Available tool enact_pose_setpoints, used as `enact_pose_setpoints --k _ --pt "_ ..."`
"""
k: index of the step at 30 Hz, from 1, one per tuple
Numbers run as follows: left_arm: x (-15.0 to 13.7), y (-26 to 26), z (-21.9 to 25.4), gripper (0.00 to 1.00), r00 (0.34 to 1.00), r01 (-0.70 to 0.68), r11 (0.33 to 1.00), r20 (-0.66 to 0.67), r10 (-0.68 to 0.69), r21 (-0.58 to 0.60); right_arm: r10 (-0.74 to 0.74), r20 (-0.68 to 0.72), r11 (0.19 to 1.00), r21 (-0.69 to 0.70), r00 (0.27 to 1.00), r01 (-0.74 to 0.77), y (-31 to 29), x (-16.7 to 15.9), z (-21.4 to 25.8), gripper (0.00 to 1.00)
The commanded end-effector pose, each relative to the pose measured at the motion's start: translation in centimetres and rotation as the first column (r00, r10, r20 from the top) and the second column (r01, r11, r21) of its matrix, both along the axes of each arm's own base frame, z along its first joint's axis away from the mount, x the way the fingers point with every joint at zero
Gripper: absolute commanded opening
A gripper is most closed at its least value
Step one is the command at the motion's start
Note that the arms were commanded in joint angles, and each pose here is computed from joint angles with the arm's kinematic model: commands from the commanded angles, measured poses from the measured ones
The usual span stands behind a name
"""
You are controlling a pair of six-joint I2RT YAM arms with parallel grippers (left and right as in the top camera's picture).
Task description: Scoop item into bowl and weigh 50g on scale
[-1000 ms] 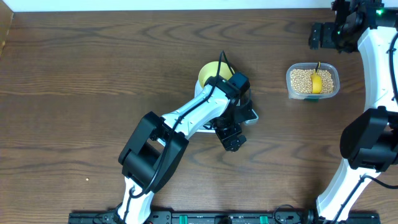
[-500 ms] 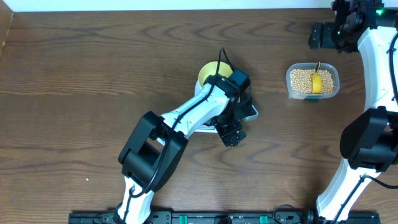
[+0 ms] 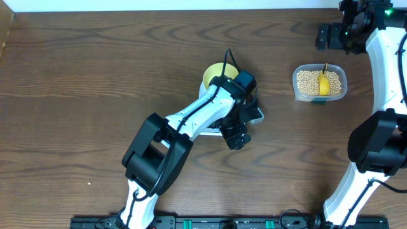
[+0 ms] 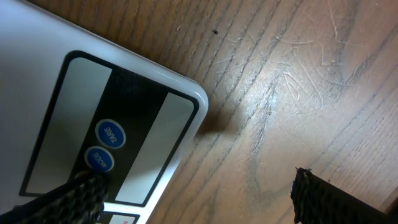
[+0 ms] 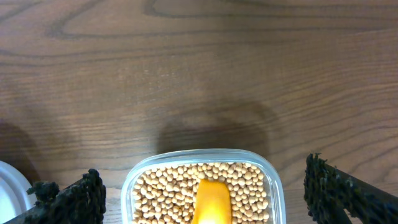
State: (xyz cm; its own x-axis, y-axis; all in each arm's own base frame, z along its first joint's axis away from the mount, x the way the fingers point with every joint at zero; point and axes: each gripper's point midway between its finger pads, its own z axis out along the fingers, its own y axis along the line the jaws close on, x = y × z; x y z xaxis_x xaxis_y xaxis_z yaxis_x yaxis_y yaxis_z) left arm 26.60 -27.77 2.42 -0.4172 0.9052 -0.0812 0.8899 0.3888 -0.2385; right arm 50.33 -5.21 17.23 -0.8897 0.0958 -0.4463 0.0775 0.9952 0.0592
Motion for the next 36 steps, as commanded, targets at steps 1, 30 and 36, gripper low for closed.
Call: enact_pose_setpoints --k 1,30,36 --pt "-0.6 1.6 -3.4 0.98 0.998 0.011 0.997 -0.057 -0.006 0.081 0.006 0.009 1.0 0.002 1.0 -0.006 0.0 0.2 0.3 0.99" --pt "1.8 3.2 -4.6 0.98 0.999 -0.049 0.983 0.032 0.043 0.179 0.006 0.009 1.0 0.002 1.0 -0.006 0.0 0.2 0.3 0.99" --pt "1.7 0.9 0.4 0.98 0.996 -0.073 0.997 0.056 0.072 0.026 0.006 0.009 1.0 0.002 1.0 -0.006 0.0 0.2 0.3 0.99"
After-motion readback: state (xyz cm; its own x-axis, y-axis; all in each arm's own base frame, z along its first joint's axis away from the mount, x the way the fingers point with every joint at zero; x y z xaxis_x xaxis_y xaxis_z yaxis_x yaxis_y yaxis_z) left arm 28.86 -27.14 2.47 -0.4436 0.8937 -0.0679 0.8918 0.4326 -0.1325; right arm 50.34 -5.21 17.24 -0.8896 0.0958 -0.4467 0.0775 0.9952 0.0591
